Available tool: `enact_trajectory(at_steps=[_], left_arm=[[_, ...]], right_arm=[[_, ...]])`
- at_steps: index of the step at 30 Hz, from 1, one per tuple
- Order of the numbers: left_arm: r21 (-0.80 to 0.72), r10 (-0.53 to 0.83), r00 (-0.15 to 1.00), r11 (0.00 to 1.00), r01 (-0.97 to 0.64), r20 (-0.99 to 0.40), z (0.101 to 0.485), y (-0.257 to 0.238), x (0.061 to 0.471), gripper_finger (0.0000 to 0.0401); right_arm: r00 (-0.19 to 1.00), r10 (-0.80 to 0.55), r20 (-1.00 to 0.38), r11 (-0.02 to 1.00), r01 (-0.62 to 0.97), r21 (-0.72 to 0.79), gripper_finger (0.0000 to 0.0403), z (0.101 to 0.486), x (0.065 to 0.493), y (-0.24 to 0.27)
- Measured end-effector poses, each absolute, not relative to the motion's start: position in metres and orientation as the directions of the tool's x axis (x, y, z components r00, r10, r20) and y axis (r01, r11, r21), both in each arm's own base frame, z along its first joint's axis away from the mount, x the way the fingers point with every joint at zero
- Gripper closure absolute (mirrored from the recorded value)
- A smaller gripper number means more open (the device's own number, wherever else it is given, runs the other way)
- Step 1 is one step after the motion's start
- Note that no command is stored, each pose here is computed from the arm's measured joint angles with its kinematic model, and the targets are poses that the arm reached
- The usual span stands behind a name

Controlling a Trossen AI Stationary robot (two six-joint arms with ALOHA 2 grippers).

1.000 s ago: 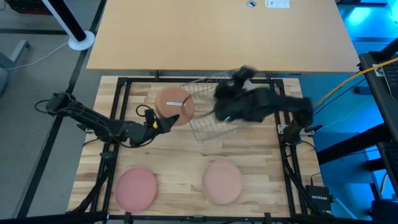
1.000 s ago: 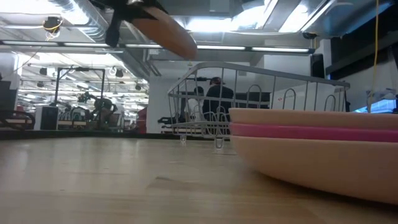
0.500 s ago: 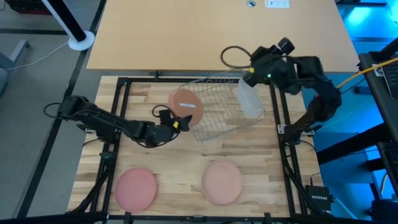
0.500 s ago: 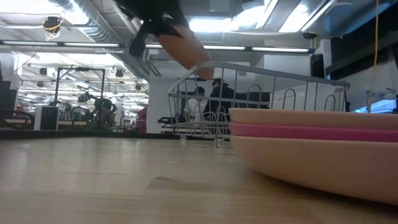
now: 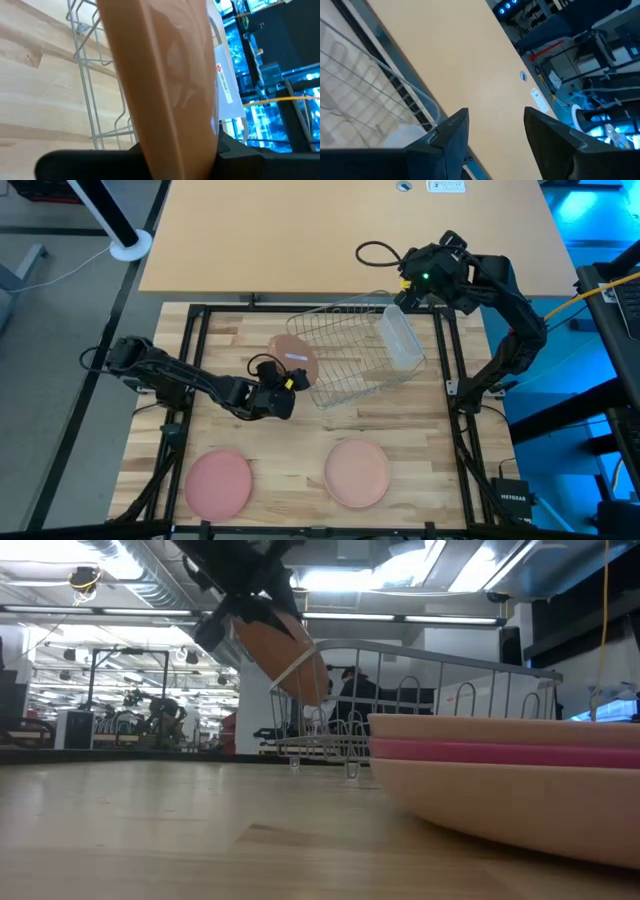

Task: Sort dishes
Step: Put the brown plate into the dish rack

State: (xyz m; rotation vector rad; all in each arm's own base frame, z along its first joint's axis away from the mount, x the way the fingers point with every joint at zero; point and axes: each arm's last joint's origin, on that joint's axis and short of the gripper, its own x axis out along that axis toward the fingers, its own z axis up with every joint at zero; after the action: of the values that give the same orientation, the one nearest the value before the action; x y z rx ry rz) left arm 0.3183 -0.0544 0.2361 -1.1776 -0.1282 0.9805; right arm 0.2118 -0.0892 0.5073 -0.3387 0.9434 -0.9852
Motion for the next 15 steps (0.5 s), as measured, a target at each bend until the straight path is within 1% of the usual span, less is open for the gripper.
enact_trajectory(at_steps=[4,8,15], left_arm=[[-0.812,0.693,0.591,0.014,-0.583,-0.412,0.227,-0.052,0.324,0.0366],[-0.813,0.685,0.593,0.003,-0.582,-0.423,0.222,-0.047,0.329,0.0366],[-0.810,0.680,0.596,0.007,-0.586,-0.426,0.229,-0.042,0.334,0.0366]], right_arm=[[0.193,-0.822,-0.536,0.539,0.572,-0.619,0.0206,0.506,0.209,-0.099],[0.206,-0.805,-0.557,0.554,0.597,-0.580,0.0206,0.507,0.206,-0.108],[0.269,-0.743,-0.613,0.630,0.590,-0.505,0.0206,0.506,0.203,-0.119]])
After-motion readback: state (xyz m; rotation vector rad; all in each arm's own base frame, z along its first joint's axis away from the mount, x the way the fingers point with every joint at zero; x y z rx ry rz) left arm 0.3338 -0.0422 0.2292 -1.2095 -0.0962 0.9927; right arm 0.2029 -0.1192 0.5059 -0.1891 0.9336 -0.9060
